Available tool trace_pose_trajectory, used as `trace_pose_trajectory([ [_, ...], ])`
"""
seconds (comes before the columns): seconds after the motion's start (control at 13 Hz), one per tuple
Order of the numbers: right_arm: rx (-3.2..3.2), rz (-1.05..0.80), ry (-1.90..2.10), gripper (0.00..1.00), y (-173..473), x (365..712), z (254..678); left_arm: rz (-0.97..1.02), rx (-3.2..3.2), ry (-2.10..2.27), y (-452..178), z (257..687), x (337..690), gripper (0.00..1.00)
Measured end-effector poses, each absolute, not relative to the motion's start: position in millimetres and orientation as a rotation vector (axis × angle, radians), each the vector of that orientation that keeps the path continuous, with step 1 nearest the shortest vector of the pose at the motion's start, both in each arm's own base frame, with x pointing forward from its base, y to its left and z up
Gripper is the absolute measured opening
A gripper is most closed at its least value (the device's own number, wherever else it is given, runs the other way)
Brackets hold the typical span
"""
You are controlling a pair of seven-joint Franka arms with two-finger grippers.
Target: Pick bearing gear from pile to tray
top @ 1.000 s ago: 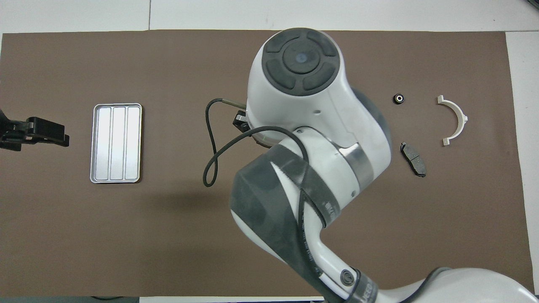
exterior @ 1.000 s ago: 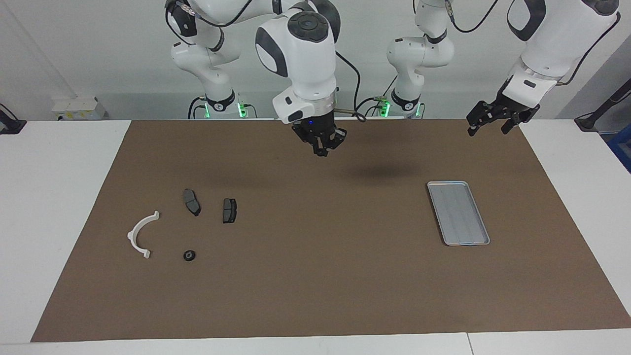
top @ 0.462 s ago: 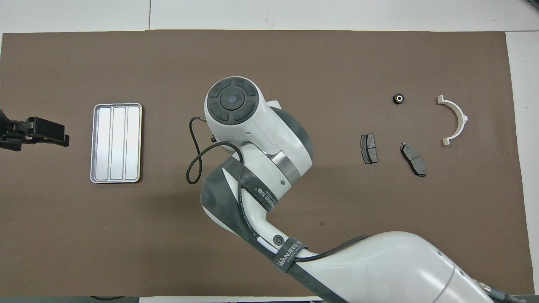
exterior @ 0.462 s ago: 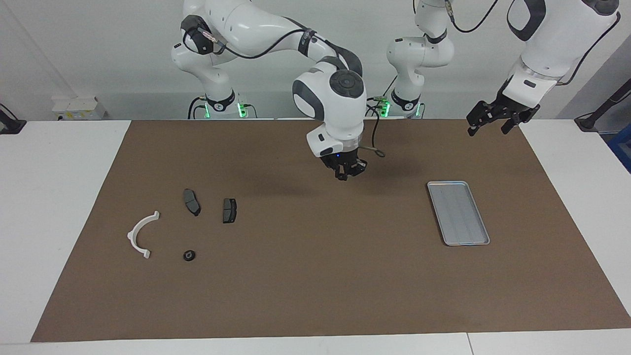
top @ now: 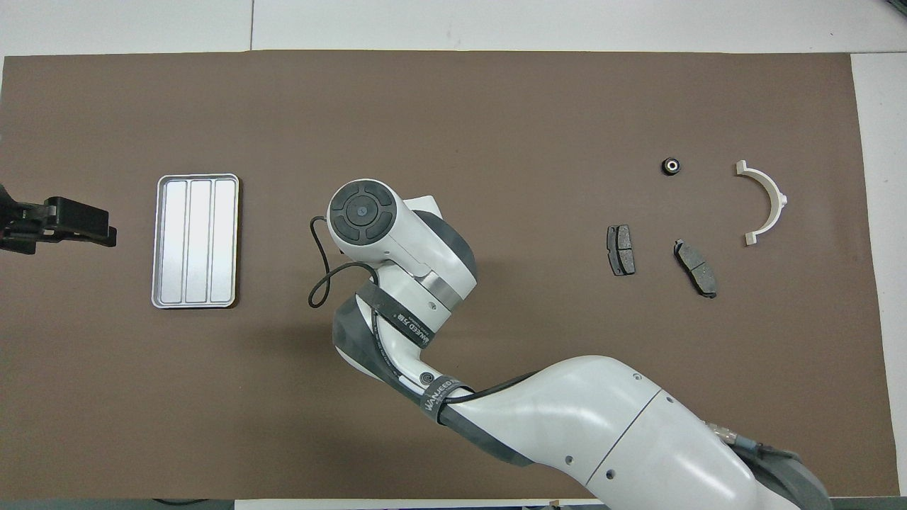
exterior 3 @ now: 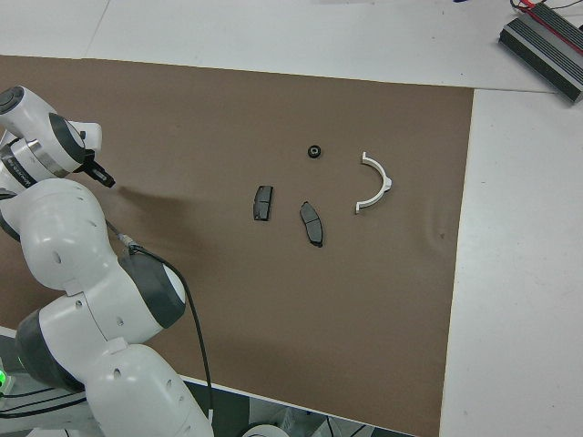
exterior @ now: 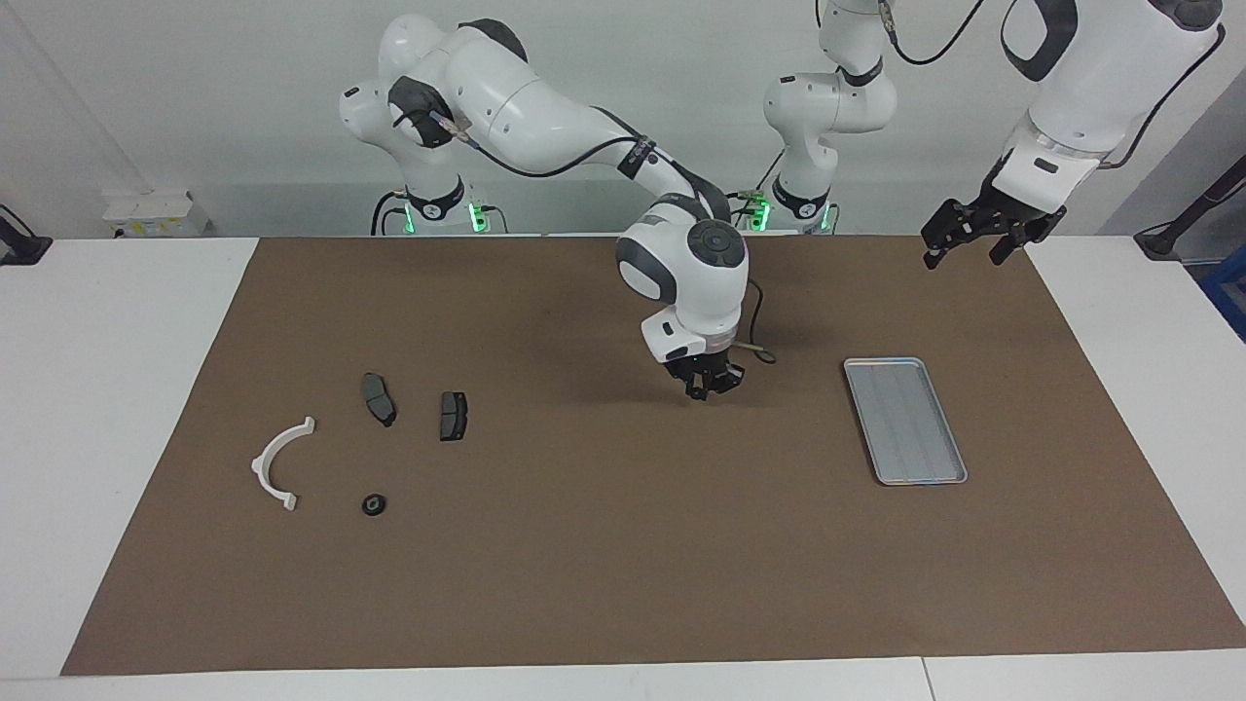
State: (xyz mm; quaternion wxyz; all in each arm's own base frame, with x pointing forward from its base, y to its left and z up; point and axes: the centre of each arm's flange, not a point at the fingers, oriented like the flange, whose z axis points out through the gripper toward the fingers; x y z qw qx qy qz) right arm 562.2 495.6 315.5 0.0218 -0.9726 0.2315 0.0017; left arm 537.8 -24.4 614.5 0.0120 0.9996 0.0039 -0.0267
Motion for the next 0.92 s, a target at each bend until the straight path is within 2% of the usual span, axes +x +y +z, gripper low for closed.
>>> trace_pose_trajectory([
  [0.46, -2.995, -0.016, 0.705, 0.24, 496, 564, 294, -0.083, 3.117, 0.012, -24, 614, 538, 1.00],
  [0.62, -2.999, -0.014, 0.712, 0.31, 495, 564, 293, -0.083, 3.117, 0.012, -24, 614, 538, 1.00],
  [0.77, -3.028, 0.004, 0.729, 0.52, 489, 565, 293, -0.083, 3.117, 0.012, -24, 614, 538, 1.00],
  [0.92, -3.022, -0.019, 0.765, 0.77, 478, 578, 318, -0.083, 3.117, 0.012, -24, 614, 538, 1.00],
])
